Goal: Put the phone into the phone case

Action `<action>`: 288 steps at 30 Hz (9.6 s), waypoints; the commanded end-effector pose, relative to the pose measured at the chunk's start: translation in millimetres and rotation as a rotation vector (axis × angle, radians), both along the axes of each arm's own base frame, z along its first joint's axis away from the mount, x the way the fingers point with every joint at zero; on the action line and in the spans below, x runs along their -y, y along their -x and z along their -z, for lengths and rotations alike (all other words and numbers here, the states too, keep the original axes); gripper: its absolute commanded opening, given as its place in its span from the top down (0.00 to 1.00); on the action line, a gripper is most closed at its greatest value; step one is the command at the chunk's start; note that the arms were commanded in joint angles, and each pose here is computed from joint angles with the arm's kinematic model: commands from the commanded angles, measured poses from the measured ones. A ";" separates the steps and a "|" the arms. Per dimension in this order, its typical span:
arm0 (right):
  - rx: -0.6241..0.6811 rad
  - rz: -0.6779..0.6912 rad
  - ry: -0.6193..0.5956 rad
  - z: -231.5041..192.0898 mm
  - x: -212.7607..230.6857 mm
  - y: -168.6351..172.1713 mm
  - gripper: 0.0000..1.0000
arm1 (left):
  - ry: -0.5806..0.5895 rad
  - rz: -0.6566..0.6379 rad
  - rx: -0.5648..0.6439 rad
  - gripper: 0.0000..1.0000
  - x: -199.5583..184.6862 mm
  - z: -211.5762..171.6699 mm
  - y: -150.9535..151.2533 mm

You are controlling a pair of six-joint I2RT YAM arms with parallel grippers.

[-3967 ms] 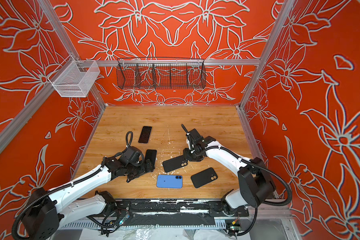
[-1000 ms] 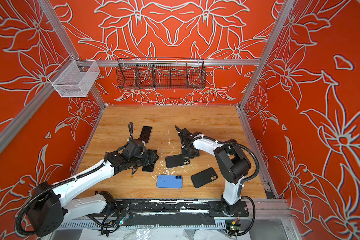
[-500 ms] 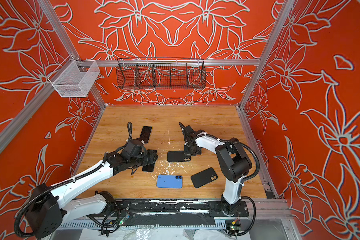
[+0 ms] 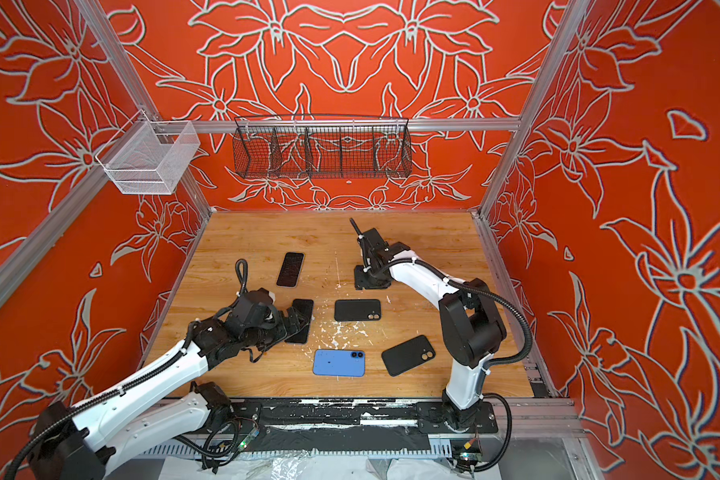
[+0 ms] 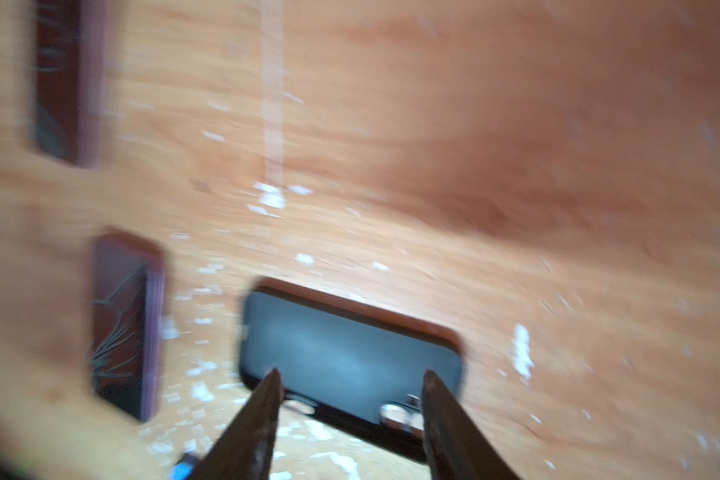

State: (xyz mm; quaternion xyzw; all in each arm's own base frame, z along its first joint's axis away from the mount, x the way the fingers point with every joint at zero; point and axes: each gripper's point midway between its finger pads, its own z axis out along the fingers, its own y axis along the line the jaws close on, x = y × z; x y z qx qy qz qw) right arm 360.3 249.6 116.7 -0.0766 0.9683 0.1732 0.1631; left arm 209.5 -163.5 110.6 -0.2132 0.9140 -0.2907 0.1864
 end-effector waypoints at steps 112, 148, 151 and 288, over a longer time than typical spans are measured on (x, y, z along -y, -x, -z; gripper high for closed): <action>-0.455 -0.369 -0.384 82.0 -146.5 96.0 0.34 | 0.131 -0.263 0.055 0.03 -39.3 72.2 -39.3; -0.302 -0.322 -0.431 57.4 -139.8 6.9 0.36 | 0.124 -0.260 0.102 0.03 -55.6 66.5 -48.6; -0.315 -0.333 -0.435 62.7 -142.7 9.4 0.36 | 0.131 -0.266 0.110 0.03 -55.6 66.7 -50.8; -0.198 0.119 -0.229 98.3 39.7 77.2 1.00 | 0.252 0.229 -0.006 0.03 114.8 72.5 -118.8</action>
